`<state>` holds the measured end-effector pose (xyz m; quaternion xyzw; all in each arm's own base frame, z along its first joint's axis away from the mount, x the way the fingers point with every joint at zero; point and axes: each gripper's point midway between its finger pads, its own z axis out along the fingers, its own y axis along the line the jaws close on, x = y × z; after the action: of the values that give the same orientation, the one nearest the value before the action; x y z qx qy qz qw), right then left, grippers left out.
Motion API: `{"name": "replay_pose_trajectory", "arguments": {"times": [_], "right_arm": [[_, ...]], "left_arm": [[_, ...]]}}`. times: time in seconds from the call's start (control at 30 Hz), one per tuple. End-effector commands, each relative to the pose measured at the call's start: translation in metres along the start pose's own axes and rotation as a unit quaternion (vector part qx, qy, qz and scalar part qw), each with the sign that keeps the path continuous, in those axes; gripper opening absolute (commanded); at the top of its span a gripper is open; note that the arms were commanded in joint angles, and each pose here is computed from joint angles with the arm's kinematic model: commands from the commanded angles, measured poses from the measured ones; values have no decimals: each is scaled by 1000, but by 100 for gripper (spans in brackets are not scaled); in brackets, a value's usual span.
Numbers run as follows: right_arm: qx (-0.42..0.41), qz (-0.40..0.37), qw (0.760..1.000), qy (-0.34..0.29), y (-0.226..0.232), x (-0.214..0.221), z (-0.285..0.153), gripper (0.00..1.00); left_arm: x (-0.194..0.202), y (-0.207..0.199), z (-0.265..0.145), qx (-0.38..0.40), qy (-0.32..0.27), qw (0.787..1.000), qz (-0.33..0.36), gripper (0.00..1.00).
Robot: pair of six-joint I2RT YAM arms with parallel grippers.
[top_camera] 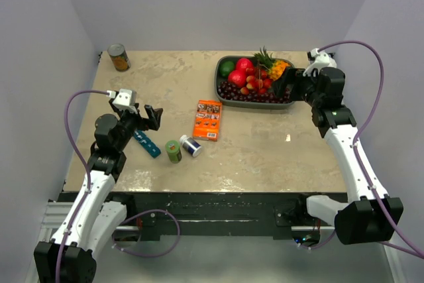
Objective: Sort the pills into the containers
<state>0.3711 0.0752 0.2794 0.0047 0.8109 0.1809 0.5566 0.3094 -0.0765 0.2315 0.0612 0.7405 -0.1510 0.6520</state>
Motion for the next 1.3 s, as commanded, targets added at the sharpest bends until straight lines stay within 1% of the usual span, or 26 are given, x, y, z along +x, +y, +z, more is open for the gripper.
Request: {"name": "replay_pose_trajectory", "arguments": {"times": [0.0, 0.37, 0.57, 0.7, 0.77, 0.8, 0.83, 0.87, 0.9, 0.93, 1.0, 1.07, 1.1, 1.27], "right_arm": [[-4, 2, 1000, -20, 0, -9, 0, 99], [-31, -13, 999, -9, 7, -2, 1, 99], [-64, -29, 997, 1, 17, 3, 0, 99], [-98, -56, 994, 9, 26, 8, -2, 99], [-133, -72, 988, 21, 35, 15, -4, 99], [-151, -99, 983, 24, 38, 18, -5, 99], [-186, -108, 976, 31, 48, 23, -9, 99], [-201, -110, 973, 36, 53, 27, -12, 99], [-217, -139, 966, 33, 55, 28, -14, 99], [-234, -146, 961, 35, 59, 31, -17, 99], [-284, -171, 943, 36, 72, 37, -25, 99], [-323, -178, 929, 44, 81, 43, -32, 99], [-331, -193, 923, 44, 82, 45, -33, 99], [-342, -219, 911, 67, 81, 52, -38, 99]], "left_arm": [[-32, -6, 0, 13, -43, 999, 19, 99], [-31, -7, 0, 16, -42, 999, 19, 99], [-31, -8, 0, 18, -41, 999, 19, 99], [-31, -9, 0, 21, -41, 999, 17, 99], [-31, -9, 0, 22, -41, 999, 18, 99], [-31, -10, 1, 24, -41, 999, 17, 99], [-31, -11, 1, 25, -40, 999, 18, 99], [-30, -11, 1, 27, -39, 999, 17, 99], [-30, -12, 1, 28, -38, 999, 16, 99], [-30, -12, 1, 30, -39, 999, 16, 99], [-30, -14, 1, 34, -39, 999, 16, 99], [-30, -17, 1, 42, -39, 998, 14, 99], [-31, -17, 1, 42, -39, 998, 11, 99], [-30, -26, 0, 69, -40, 997, 6, 100]]}}
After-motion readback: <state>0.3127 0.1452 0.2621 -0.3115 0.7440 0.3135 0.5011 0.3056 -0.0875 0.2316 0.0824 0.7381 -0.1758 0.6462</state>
